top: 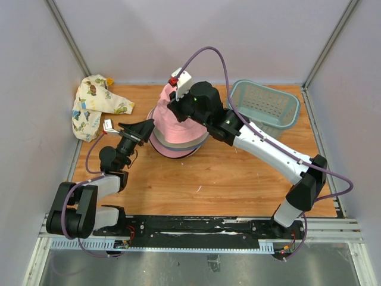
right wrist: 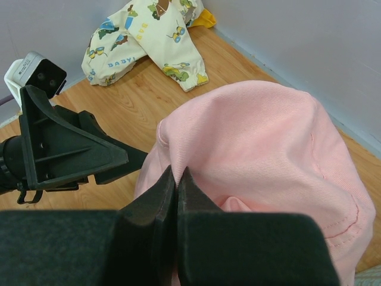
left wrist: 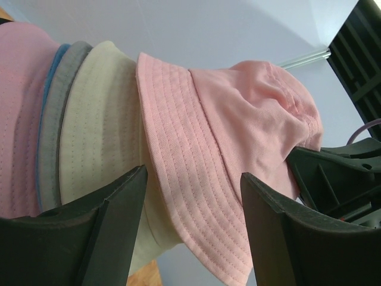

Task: Stack the hats
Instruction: Stack the hat on the hat.

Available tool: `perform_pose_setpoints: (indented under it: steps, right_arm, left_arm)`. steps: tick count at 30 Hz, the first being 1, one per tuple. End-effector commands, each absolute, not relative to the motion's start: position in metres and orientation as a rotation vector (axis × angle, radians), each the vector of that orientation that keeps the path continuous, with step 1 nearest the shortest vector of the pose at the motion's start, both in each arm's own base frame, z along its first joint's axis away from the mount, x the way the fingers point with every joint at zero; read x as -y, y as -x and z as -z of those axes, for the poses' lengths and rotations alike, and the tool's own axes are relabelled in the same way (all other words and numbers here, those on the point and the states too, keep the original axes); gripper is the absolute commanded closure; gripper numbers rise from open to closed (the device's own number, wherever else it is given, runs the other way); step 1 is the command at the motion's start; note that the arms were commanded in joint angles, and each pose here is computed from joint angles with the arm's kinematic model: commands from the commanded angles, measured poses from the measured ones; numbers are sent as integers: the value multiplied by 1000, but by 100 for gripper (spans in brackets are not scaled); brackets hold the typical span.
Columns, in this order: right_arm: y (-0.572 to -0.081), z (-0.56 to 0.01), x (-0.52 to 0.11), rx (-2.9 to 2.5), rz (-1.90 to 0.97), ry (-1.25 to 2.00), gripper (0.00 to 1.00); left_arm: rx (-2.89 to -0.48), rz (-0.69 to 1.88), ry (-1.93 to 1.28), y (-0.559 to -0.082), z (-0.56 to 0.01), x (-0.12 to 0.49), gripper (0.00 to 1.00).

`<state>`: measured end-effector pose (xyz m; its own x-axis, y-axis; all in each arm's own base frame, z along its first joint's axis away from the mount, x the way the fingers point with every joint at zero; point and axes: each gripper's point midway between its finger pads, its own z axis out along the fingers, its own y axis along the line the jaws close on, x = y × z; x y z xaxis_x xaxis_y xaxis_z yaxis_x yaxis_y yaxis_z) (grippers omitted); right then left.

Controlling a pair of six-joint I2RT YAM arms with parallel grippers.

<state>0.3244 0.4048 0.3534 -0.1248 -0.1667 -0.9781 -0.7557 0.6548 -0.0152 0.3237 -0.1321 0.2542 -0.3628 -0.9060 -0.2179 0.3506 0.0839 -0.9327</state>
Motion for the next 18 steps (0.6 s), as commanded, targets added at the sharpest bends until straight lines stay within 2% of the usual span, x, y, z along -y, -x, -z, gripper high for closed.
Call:
perform_pose_setpoints:
  steps: [1,7,11,14,18]
  right_arm:
    - [-319,-351,-414,-1635,-630,771,100]
    - [-319,-346,-416,-1647,-635,775,99]
    - [-320,-339,-418,-1660,-632,782,99]
    - [-321,-335,-417,-1668,-622,781,100]
    - [-323,-329,-416,-1682,-615,784,99]
  left_arm:
    - [-1225,1555,560,-321,-273,136,32]
    - [-1173,1616,517,-322,-281,144,37]
    - [-1139,1664,486,-322,-286,149,47]
    - [-1130,1650,472,-322,-289,149,61]
    - [-1118,1618,474,-320,-289,145,88]
